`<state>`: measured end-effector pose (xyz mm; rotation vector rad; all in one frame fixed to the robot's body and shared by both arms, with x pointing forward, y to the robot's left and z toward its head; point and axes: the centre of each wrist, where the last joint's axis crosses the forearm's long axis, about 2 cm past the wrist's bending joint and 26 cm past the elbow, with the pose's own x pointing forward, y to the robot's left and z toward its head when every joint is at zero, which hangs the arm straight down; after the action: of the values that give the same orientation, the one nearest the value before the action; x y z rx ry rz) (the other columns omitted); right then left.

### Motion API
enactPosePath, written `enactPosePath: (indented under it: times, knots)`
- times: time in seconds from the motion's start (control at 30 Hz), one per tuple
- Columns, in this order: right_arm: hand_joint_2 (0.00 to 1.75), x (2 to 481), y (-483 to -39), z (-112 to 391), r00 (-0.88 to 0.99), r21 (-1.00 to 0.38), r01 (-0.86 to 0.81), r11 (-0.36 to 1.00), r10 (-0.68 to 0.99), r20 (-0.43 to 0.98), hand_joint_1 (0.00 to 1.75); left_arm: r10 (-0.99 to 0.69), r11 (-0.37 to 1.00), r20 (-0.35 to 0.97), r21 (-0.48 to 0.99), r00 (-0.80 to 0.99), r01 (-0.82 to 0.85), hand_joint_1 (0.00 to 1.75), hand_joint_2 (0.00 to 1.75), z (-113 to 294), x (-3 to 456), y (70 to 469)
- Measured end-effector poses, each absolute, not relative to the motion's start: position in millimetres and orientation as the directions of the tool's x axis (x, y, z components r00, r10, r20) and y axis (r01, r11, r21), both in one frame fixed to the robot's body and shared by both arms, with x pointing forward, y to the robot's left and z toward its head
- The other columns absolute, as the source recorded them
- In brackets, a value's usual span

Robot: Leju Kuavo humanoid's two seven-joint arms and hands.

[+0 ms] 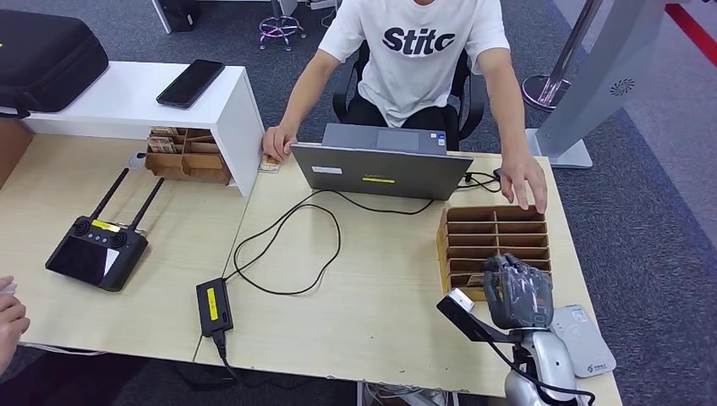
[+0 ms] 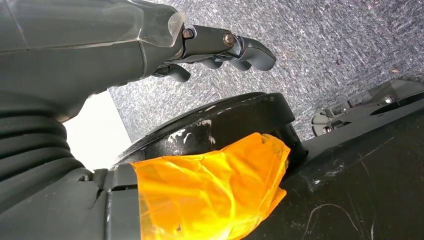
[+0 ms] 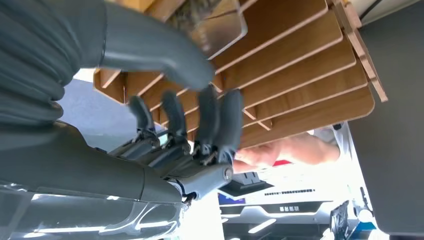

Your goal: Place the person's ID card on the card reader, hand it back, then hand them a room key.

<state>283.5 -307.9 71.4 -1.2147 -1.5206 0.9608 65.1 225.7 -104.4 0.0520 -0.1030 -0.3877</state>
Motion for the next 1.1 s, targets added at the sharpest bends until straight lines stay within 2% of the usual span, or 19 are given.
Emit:
enactPosePath:
  times: [0.63, 1.1]
  knots:
    - [1.75, 285.7, -318.6, 106.4, -0.076, -0.862, 0.453, 0.227, 0.973, 0.216, 0.0, -0.376, 0.926, 0.091, 0.069, 0.922, 0.371, 0.0, 1.75, -104.3, 65.1, 225.6]
    - [1.75, 275.0, -315.7, 96.2, -0.098, -0.888, 0.412, 0.205, 0.979, 0.181, 0.0, -0.379, 0.925, 0.093, 0.07, 0.921, 0.374, 0.0, 1.75, -104.4, 65.0, 225.7]
